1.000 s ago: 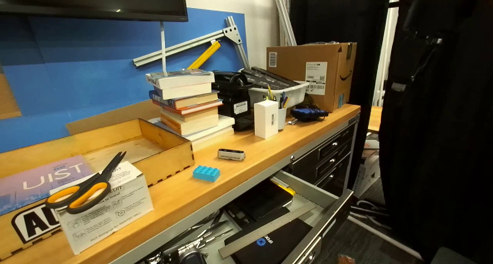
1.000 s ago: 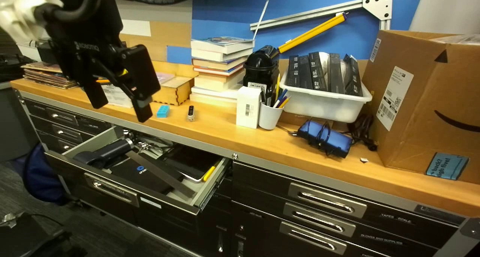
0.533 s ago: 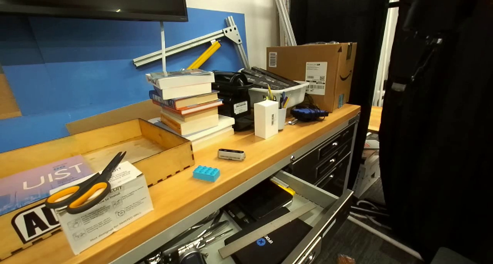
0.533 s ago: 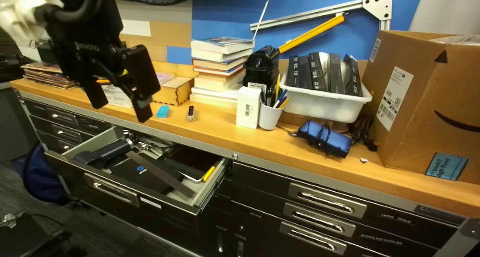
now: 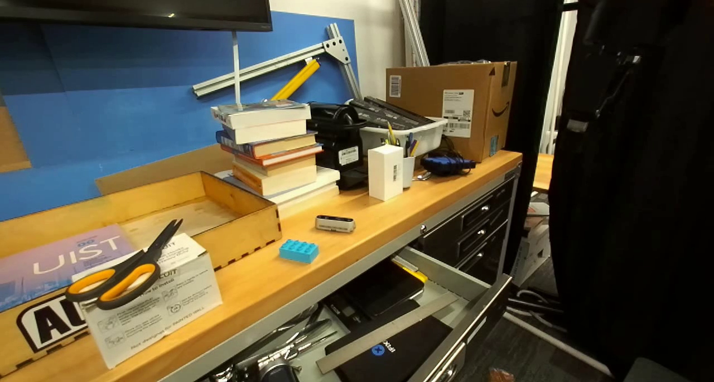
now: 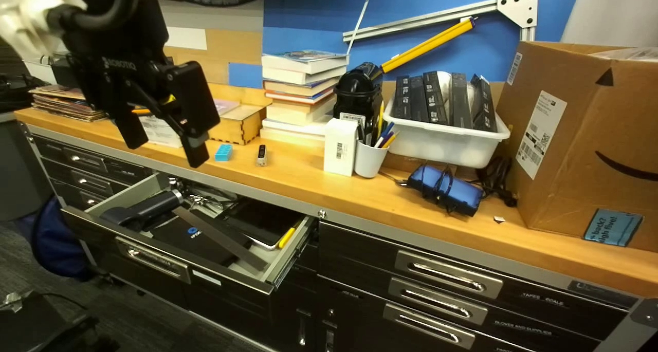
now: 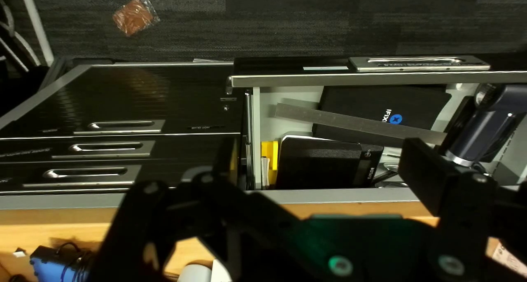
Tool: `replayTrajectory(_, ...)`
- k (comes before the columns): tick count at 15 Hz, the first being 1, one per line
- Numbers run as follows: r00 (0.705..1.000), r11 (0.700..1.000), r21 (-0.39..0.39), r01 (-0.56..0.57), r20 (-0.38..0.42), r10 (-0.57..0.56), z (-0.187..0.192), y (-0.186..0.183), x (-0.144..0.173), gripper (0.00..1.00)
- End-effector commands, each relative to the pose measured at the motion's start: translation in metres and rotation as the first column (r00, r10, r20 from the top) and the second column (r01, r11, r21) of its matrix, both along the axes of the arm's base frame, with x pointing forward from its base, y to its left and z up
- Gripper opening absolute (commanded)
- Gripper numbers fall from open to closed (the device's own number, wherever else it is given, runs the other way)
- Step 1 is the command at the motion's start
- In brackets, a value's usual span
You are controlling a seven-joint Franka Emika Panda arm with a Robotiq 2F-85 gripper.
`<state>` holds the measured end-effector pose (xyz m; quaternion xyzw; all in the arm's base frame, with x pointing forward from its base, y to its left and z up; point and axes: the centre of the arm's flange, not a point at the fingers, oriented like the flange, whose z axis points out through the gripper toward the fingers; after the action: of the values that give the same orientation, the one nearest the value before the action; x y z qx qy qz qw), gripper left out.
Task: Put the Lego in the open drawer and then close the drawer
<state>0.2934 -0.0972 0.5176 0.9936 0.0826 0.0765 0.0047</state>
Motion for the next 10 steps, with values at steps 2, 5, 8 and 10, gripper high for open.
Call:
replayTrajectory(2,0.999,0.998,-0.051,0.029,0.027,-0.027,0.010,-0.013,0.016,1.00)
replayTrajectory(5,0.992,0.994,-0.109,0.008,0.123,0.006,0.036,-0.023,0.059,1.00)
replayTrajectory(8,0.972,0.990,-0.140,0.003,0.233,0.030,0.067,-0.022,0.101,1.00)
replayTrajectory(10,0.957,0.989,-0.144,-0.015,0.286,0.056,0.089,-0.011,0.125,1.00)
